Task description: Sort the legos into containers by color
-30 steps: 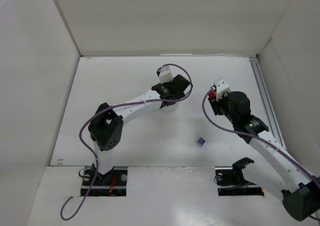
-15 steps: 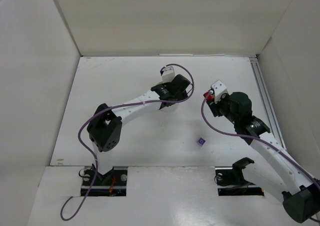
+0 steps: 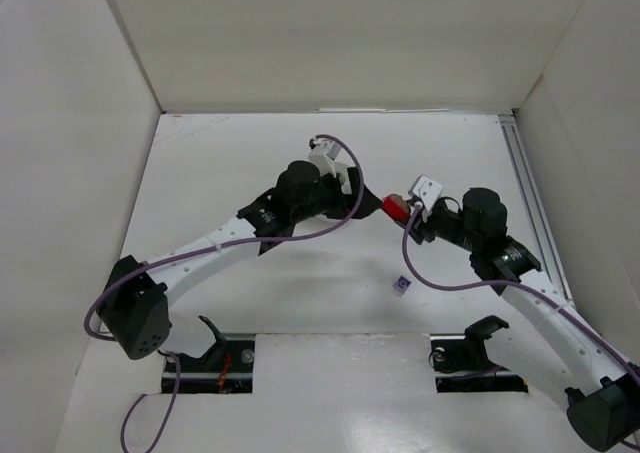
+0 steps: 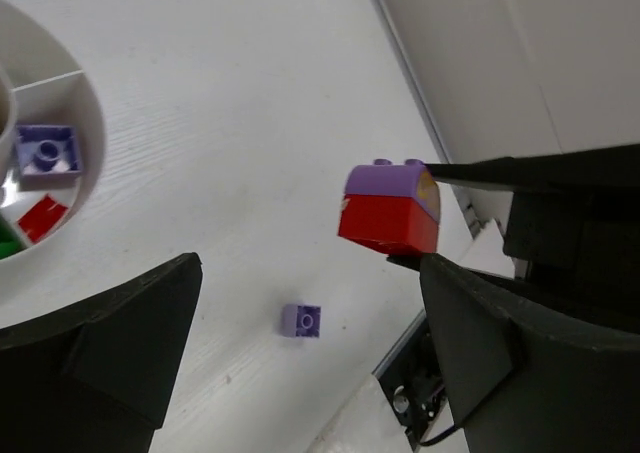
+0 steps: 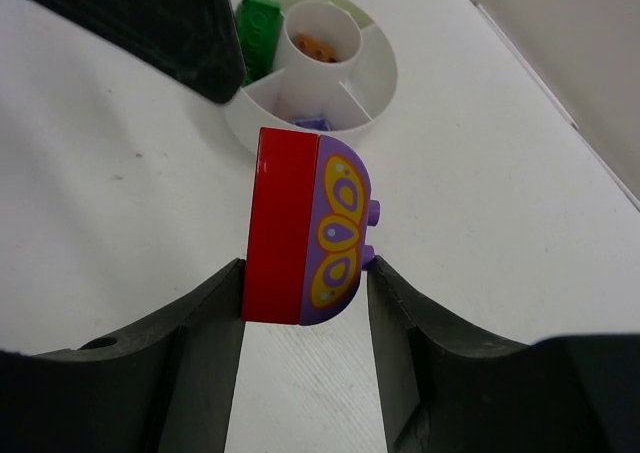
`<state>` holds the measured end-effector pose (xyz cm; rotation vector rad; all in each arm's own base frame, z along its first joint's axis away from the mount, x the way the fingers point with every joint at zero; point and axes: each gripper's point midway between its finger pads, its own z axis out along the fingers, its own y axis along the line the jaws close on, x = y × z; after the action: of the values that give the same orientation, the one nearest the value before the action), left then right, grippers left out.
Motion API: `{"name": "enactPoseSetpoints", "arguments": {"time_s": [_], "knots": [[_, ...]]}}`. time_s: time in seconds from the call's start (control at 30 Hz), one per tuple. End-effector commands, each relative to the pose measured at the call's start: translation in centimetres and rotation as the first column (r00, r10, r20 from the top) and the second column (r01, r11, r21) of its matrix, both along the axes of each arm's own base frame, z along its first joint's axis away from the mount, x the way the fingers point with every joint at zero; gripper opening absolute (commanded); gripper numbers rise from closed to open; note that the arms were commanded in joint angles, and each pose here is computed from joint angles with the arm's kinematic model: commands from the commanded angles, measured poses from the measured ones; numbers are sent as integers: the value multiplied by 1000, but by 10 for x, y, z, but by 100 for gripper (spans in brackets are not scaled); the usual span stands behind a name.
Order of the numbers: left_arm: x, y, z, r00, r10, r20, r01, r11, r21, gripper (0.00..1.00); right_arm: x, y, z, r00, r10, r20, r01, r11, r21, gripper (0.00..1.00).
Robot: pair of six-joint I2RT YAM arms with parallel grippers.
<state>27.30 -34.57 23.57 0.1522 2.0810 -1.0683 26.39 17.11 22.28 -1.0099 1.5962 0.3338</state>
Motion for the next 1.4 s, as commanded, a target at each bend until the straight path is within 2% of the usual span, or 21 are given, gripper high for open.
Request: {"name": "enactPoseSetpoints", "arguments": {"time_s": [0.0, 0.07, 0.2, 0.3, 0.4, 0.5, 0.53, 0.6, 0.9, 0.93, 1.03, 1.17, 1.27, 1.37], "knots": [[-26, -28, 34, 961, -234, 148, 252, 960, -121, 88, -6, 19, 31, 989, 110, 103, -119, 990, 79, 32], [-33, -33, 32, 948, -284, 146, 303, 944, -131, 88, -8, 23, 33, 986, 130, 102, -140, 986, 95, 33], [-41, -41, 47, 915, -341, 216, 381, 908, -177, 88, -9, 23, 37, 988, 125, 94, -136, 984, 113, 33], [-43, -42, 50, 911, -348, 219, 390, 902, -188, 83, -9, 27, 41, 988, 128, 86, -139, 981, 134, 33], [-42, -42, 55, 908, -345, 237, 392, 899, -196, 72, -8, 30, 42, 987, 135, 88, -147, 978, 146, 33], [-40, -43, 51, 915, -337, 222, 381, 903, -198, 68, -9, 32, 44, 986, 143, 89, -156, 975, 156, 33], [-38, -45, 51, 915, -337, 221, 380, 904, -197, 61, -9, 32, 44, 987, 141, 82, -153, 975, 163, 33], [-38, -45, 51, 915, -337, 221, 380, 904, -197, 55, -8, 31, 46, 988, 129, 83, -142, 975, 172, 33], [-31, -46, 52, 933, -303, 197, 342, 915, -215, 46, -6, 38, 49, 987, 137, 86, -151, 972, 181, 33], [-28, -47, 48, 937, -294, 189, 331, 920, -211, 41, -8, 40, 49, 985, 147, 86, -160, 970, 181, 33], [-20, -44, 48, 951, -257, 175, 292, 930, -222, 36, -8, 40, 45, 988, 135, 78, -147, 973, 175, 33], [-19, -43, 46, 955, -247, 165, 280, 932, -229, 23, -8, 41, 44, 989, 131, 72, -142, 973, 180, 33], [-17, -41, 42, 961, -237, 142, 265, 935, -235, 16, -8, 41, 44, 989, 131, 72, -142, 973, 180, 36], [-16, -36, 37, 966, -226, 124, 250, 939, -236, 15, -9, 41, 40, 989, 131, 63, -141, 974, 177, 45]]}}
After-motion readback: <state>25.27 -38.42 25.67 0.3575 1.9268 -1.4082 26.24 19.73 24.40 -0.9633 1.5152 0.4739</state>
